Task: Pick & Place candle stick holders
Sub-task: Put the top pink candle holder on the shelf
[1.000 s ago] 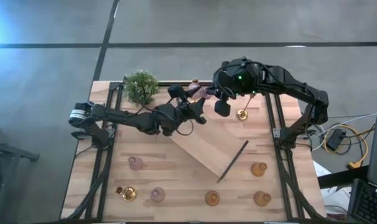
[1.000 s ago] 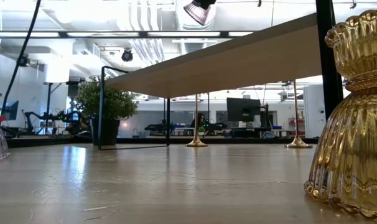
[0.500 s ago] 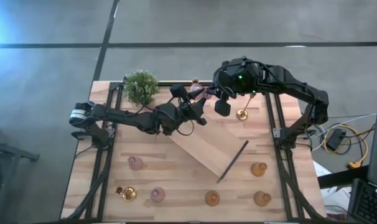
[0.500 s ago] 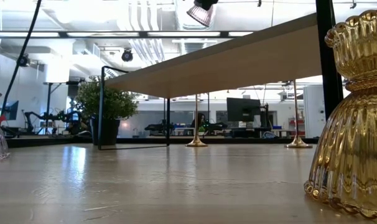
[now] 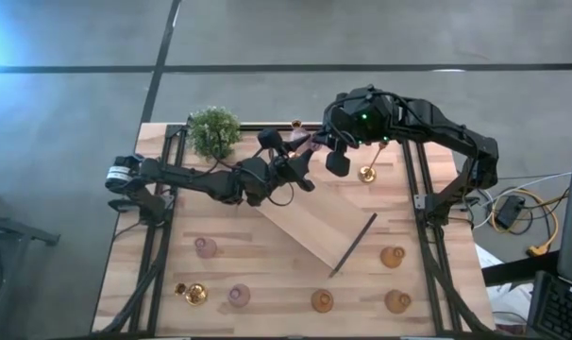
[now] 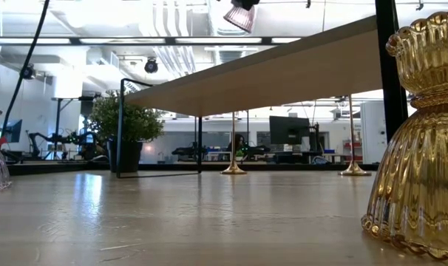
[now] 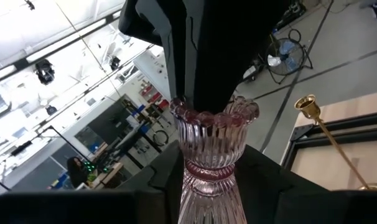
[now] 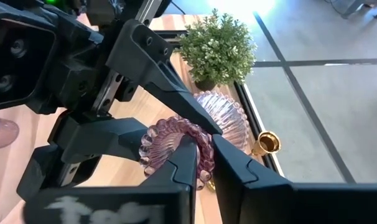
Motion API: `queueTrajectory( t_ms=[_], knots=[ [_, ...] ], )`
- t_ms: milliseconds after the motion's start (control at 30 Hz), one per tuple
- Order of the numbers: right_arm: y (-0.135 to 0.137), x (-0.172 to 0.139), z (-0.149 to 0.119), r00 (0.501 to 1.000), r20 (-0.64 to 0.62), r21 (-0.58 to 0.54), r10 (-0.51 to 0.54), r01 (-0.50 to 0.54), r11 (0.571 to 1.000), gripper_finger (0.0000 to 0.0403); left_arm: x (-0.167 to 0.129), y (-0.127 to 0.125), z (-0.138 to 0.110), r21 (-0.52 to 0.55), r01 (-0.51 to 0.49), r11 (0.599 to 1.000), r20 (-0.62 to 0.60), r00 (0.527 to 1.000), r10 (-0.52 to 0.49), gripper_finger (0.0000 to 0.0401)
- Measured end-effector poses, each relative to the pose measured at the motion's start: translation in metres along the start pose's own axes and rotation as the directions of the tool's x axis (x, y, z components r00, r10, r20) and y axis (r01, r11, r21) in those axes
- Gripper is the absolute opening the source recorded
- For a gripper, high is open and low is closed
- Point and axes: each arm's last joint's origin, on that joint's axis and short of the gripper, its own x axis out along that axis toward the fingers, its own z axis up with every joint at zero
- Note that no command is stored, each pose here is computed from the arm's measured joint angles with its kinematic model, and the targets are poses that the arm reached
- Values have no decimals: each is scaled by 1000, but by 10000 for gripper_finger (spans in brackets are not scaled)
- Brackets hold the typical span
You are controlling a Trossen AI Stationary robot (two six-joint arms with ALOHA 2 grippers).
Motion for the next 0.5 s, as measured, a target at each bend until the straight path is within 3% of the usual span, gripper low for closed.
queueTrajectory(
  t_ms=[300, 500],
  knots=[
    [1, -2, -1, 1000, -5, 0, 14, -14, 1000, 117, -1, -1, -1, -48, 8, 999, -12, 1000, -8, 118],
    [0, -25, -2, 1000, -7, 2, 23, -23, 1000, 149, -1, -2, -5, -41, -38, 998, -82, 996, 34, 118]
  ],
)
